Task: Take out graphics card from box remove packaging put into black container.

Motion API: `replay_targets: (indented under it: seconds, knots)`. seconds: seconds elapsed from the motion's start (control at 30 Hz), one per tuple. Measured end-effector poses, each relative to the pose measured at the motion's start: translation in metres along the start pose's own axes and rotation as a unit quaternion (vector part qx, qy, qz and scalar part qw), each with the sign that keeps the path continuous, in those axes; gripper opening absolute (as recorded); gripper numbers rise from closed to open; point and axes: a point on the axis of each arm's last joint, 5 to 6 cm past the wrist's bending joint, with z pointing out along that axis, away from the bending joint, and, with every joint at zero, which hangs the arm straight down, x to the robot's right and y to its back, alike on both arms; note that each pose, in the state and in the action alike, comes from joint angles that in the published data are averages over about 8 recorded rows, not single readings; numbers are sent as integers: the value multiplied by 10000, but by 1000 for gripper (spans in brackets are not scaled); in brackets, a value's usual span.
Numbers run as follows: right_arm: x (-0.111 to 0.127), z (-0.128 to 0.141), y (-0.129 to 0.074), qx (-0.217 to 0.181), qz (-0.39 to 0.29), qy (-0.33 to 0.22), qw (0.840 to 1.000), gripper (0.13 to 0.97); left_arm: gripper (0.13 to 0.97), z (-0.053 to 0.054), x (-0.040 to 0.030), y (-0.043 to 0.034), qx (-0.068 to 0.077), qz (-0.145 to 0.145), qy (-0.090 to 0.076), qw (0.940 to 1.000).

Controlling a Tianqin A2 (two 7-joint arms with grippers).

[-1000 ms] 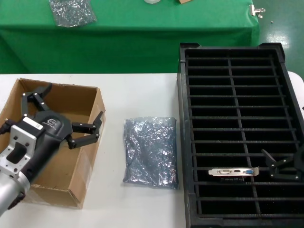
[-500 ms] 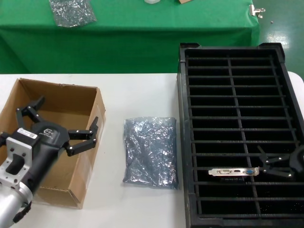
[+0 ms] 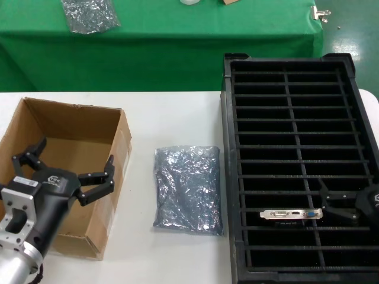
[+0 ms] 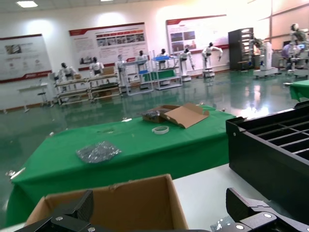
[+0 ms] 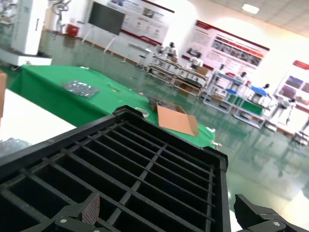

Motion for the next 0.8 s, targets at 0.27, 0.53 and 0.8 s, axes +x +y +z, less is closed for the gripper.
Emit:
replay_targets:
  seconds: [0.27,0.53,0.8]
  knots:
    - [-134,15,28,-77,573,200,9981,966,966,-63,65,120,-123,-279,-228,9993]
    - [-267,28,50,-150,1138,406,9926,966,966,-131,132,240,-274,-545,-460,9971]
    - [-387,38,67,-213,1638,591,9845,966,966,-198,194,347,-432,-777,-675,9938]
